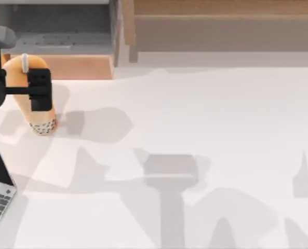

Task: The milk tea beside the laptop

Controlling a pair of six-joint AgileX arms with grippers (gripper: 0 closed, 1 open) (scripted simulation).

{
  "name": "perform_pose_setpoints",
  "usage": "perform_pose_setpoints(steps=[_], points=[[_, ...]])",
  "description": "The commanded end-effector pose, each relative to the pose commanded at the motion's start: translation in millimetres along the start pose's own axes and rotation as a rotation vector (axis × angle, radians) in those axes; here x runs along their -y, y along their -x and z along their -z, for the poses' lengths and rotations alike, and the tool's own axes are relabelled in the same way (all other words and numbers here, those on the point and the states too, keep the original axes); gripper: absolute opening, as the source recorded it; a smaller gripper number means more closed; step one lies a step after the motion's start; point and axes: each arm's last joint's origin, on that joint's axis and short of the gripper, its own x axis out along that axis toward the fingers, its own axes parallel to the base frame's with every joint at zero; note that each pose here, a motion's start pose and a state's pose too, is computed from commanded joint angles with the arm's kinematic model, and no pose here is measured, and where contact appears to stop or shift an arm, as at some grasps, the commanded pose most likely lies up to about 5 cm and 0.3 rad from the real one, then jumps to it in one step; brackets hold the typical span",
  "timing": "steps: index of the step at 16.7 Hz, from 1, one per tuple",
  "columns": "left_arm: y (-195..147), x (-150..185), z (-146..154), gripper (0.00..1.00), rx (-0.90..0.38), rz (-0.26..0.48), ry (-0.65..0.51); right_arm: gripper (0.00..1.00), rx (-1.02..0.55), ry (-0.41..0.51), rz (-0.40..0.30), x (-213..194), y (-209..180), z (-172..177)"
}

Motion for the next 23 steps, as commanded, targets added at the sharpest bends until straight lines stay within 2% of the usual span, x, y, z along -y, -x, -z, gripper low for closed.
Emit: perform_pose_setpoints(steps=[8, 16, 21, 23], points=[[-6, 1, -3, 1.00, -0.005, 0.001, -0.001, 1.00, 0.000, 0.000, 0.000, 0, 0, 0], [-77, 2, -3, 1.00, -0.008, 0.000, -0.001, 1.00, 0.000, 0.000, 0.000, 0, 0, 0], [-83, 1, -2, 1.00, -0.008, 0.000, -0.001, 1.00, 0.000, 0.000, 0.000, 0, 0, 0], [-83, 1, -2, 0.85, -0.008, 0.000, -0.001, 1.00, 0.000, 0.000, 0.000, 0, 0, 0]])
